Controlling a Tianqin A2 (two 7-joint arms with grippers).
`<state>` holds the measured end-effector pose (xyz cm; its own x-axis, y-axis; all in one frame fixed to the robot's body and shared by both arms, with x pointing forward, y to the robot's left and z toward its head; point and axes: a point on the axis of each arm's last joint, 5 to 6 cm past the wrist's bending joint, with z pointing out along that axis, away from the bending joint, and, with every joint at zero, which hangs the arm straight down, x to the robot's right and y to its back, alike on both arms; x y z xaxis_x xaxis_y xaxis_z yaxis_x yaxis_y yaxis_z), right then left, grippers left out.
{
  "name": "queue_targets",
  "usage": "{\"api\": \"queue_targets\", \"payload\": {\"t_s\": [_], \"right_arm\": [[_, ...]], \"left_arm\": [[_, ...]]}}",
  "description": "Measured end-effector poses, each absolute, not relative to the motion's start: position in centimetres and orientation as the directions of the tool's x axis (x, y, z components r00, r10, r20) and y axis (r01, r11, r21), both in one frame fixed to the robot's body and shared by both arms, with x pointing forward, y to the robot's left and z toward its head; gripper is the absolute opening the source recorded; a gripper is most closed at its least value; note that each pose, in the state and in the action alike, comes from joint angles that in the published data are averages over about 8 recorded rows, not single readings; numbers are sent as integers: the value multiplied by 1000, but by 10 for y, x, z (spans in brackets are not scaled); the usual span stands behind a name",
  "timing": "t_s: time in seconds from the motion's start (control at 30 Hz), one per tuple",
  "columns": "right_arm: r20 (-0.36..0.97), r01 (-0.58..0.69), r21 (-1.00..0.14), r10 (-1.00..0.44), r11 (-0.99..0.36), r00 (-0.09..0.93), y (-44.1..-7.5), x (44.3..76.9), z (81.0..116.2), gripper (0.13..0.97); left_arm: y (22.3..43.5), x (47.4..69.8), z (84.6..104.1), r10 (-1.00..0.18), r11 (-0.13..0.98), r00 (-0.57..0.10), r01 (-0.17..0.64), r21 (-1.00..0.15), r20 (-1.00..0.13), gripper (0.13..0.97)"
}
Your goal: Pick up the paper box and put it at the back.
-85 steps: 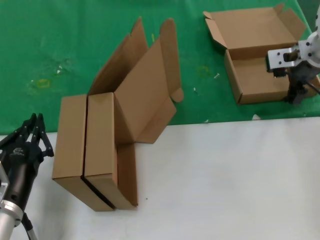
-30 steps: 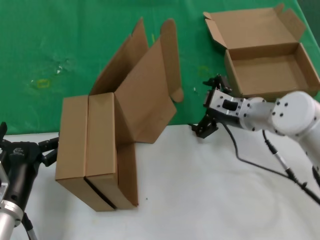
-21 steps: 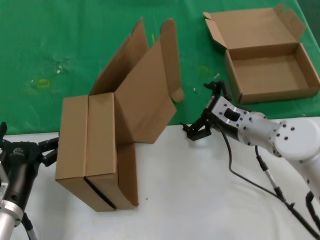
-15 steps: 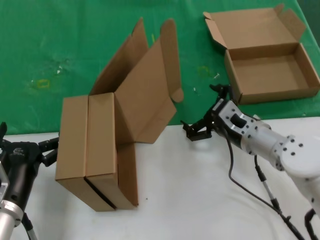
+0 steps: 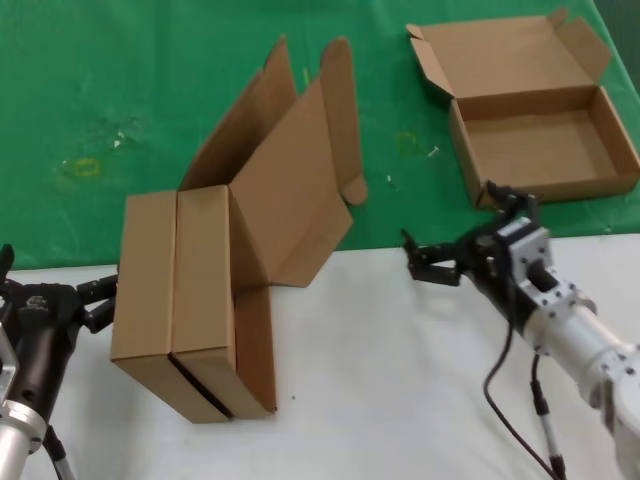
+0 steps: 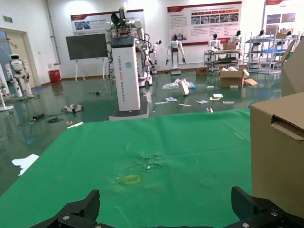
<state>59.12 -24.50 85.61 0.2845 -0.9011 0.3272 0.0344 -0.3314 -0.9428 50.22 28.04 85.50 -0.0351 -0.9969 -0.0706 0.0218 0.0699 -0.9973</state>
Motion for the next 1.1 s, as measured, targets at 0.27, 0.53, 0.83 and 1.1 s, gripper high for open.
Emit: {"api": "queue_targets", "payload": {"t_s": [0.27, 0.53, 0.83, 1.1], "right_arm": [[194, 21, -981, -967, -193, 163, -262, 550, 853, 966], [113, 19, -994, -990, -112, 80, -274, 523, 853, 966], [108, 20, -994, -991, -107, 75, -274, 521, 854, 966], [108, 20, -994, -991, -107, 75, -274, 521, 854, 966]], "left_arm": [[280, 502, 855, -997, 70, -35, 22, -997, -71, 966], [280, 502, 855, -997, 70, -35, 22, -997, -71, 966], [280, 502, 855, -997, 70, -35, 22, -997, -71, 966], [280, 502, 855, -997, 70, -35, 22, -997, -71, 966]]}}
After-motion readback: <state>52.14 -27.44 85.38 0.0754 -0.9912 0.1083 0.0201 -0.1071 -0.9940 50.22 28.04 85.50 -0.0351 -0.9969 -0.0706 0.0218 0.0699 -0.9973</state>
